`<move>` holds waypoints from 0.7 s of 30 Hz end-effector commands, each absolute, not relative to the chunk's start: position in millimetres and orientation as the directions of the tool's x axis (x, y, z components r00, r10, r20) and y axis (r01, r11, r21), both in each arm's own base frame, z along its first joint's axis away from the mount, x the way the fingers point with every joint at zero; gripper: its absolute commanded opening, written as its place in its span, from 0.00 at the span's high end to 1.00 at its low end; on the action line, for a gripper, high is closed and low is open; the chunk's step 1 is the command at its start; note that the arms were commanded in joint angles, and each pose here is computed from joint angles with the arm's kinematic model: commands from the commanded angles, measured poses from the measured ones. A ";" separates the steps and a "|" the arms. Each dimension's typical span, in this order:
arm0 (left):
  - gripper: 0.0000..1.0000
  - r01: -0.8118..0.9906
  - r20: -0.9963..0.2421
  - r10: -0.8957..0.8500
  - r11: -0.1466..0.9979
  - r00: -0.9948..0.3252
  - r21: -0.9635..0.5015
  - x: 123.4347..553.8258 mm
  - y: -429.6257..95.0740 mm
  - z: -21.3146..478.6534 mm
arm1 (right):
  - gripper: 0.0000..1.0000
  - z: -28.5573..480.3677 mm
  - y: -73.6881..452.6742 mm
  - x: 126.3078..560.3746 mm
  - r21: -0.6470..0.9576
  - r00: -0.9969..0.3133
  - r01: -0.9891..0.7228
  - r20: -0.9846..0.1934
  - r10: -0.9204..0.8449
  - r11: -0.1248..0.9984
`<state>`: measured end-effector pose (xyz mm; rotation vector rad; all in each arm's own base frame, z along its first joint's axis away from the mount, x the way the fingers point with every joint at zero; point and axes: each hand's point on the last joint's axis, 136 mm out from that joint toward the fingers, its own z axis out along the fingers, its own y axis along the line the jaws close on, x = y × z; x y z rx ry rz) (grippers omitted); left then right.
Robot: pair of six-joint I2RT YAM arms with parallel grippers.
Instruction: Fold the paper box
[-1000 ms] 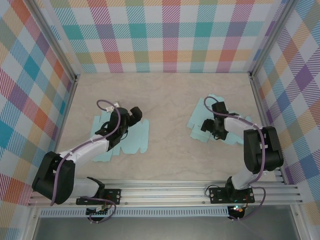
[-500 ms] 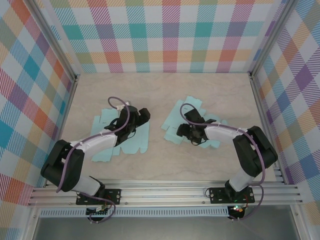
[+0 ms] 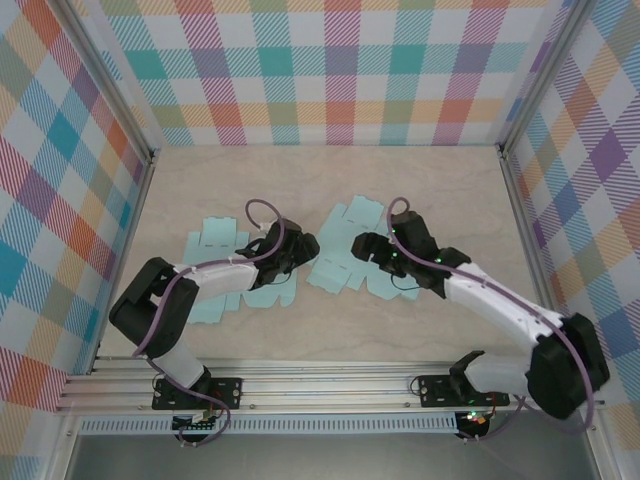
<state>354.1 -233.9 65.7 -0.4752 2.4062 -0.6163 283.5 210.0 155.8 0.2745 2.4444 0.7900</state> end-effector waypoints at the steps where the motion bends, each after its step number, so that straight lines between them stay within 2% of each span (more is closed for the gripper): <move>1: 0.30 -0.218 -0.418 -0.474 0.821 -0.775 -0.527 349.1 -240.2 54.0 | 0.20 147.6 182.6 271.8 0.516 -0.802 0.041 -0.494 0.336 0.856; 10: 0.43 -0.153 -0.385 -0.453 0.783 -0.804 -0.603 360.9 -272.5 48.1 | 0.20 155.4 169.3 263.2 0.516 -0.770 0.039 -0.529 0.355 0.855; 15: 0.53 -0.135 -0.388 -0.439 0.785 -0.811 -0.605 364.5 -281.4 46.4 | 0.20 150.8 171.9 265.0 0.508 -0.780 0.036 -0.524 0.342 0.861; 21: 0.61 -0.140 -0.405 -0.437 0.800 -0.803 -0.584 365.1 -276.9 48.0 | 0.20 142.6 176.7 266.6 0.503 -0.796 0.030 -0.511 0.326 0.864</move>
